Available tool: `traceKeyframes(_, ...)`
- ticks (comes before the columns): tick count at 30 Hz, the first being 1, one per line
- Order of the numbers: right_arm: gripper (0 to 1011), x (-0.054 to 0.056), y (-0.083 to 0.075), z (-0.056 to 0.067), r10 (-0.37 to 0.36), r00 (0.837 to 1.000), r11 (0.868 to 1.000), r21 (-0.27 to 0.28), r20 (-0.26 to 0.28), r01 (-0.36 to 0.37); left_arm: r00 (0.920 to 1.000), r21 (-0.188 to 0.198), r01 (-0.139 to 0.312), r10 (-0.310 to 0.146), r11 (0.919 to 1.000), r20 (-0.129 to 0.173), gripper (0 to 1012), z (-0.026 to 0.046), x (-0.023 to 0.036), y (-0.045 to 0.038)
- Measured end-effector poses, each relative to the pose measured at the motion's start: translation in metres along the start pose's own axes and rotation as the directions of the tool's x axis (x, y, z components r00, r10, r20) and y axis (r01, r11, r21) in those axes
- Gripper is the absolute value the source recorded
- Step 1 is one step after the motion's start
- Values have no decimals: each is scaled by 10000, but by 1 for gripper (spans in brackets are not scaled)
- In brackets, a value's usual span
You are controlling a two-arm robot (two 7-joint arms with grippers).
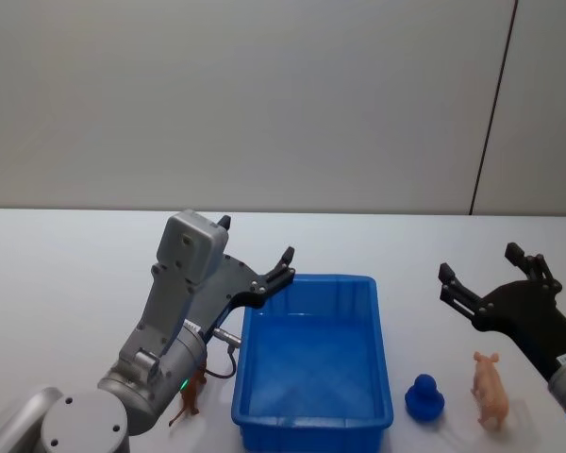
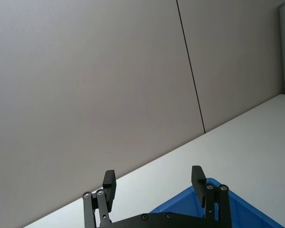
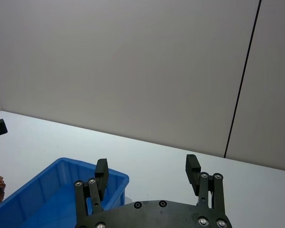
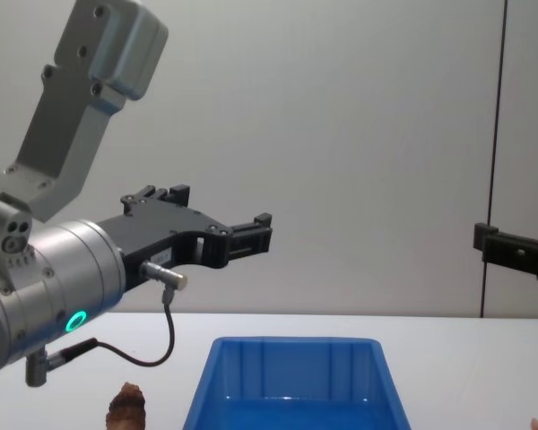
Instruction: Pick up the two dolls from the table and place them into the box.
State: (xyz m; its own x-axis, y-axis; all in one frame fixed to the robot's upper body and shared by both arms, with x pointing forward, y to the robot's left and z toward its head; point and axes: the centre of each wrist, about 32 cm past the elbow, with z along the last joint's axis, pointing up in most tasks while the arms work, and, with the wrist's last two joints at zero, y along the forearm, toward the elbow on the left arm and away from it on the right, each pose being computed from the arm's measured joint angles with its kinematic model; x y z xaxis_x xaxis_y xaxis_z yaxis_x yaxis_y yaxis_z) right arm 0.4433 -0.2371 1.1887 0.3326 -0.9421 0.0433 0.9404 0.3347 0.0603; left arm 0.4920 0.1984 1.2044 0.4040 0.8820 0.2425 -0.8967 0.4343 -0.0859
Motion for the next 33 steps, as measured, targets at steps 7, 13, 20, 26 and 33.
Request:
traceKeyframes(7, 1001, 0, 0, 0, 0, 10000, 10000, 1, 0, 0, 10000, 0, 0, 0, 10000, 0, 1001, 0, 0, 0)
traceKeyframes(13, 1001, 0, 0, 0, 1, 10000, 10000, 1, 0, -1, 10000, -1, 0, 0, 10000, 0, 1001, 0, 0, 0)
traceKeyframes(20, 1001, 0, 0, 0, 0, 10000, 10000, 1, 0, 0, 10000, 0, 1, -1, 10000, 0, 1001, 0, 0, 0)
traceKeyframes(26, 1001, 0, 0, 0, 0, 10000, 10000, 1, 0, 0, 10000, 0, -1, 1, 10000, 0, 1001, 0, 0, 0)
traceKeyframes(33, 1001, 0, 0, 0, 1, 10000, 10000, 1, 0, -1, 10000, -1, 0, 0, 10000, 0, 1002, 0, 0, 0)
